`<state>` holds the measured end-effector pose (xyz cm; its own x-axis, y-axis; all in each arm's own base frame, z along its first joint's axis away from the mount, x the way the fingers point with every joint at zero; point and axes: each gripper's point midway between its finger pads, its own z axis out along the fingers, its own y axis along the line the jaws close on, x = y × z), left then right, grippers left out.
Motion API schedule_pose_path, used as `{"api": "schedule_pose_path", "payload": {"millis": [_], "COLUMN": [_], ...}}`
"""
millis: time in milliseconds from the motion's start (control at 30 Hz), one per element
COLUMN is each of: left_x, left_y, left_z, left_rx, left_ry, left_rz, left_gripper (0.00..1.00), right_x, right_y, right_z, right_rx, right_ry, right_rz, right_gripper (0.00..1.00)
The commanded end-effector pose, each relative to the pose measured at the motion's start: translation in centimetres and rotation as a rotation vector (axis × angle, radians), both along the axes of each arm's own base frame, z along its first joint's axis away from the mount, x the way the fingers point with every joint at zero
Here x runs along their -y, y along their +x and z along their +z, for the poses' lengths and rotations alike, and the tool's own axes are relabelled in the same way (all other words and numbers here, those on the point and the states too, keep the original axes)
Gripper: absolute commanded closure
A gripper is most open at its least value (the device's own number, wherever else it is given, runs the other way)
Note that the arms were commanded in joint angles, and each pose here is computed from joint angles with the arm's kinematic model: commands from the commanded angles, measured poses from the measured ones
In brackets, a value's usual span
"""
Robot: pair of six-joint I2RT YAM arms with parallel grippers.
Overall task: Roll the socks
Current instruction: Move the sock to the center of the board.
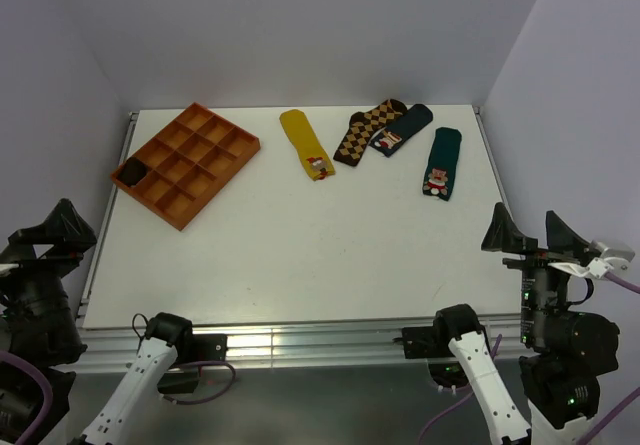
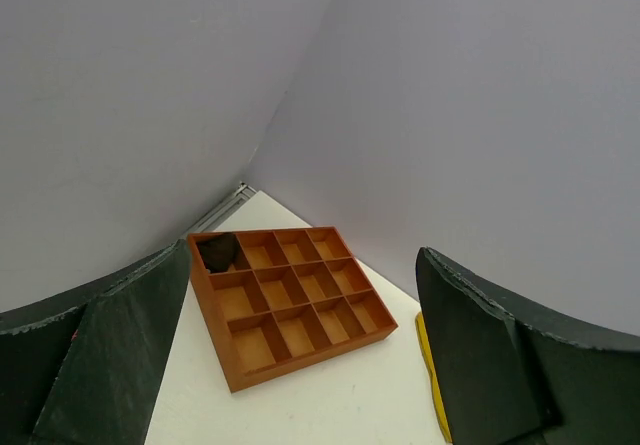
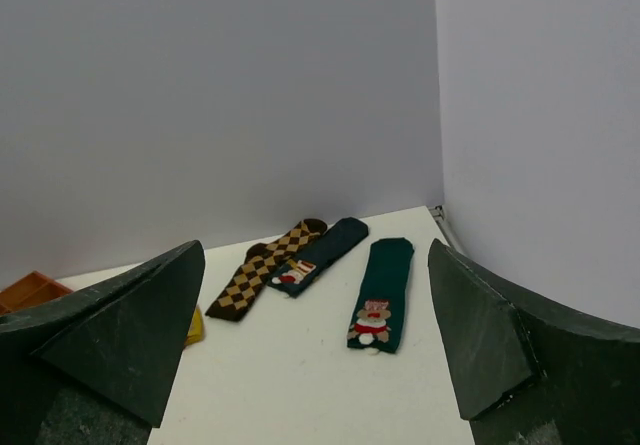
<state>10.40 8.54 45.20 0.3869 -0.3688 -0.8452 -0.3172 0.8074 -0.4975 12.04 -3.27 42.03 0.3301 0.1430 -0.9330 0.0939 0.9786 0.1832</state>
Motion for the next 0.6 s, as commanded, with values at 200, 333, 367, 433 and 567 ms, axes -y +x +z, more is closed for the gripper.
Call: {"api": "schedule_pose_path", "payload": {"millis": [200, 333, 367, 433, 567], "left_x": [1.1, 2.2, 2.5, 3.0, 4.3], "left_y": [2.1, 3.8, 4.2, 5.1, 6.5], "left_z": [-0.7, -2.1, -2.4, -3.2, -4.7], "left_rx": [-0.055, -0.111, -0.124, -0.155, -0.205], "left_ry": [0.044, 0.063, 0.067, 0.08, 0.074], "left_rz": [-0.028, -0.073, -0.079, -0.098, -0.146], "left_gripper": [0.01, 0.0, 0.01, 0.01, 0.01], "right_x": [-0.4, -1.5, -1.9, -2.9, -3.9], "right_y": [1.9, 3.9, 4.5, 5.7, 6.7], "right_z": [-0.6, -1.7, -2.0, -3.1, -3.8], "right_rx": [-0.041, -0.113, -0.138, -0.204, -0.235], "right_ry": [0.018, 0.034, 0.05, 0.042, 0.043], "right_rz": [0.004, 0.04, 0.055, 0.094, 0.132], "right_gripper": [0.0, 0.0, 0.0, 0.0, 0.0]}}
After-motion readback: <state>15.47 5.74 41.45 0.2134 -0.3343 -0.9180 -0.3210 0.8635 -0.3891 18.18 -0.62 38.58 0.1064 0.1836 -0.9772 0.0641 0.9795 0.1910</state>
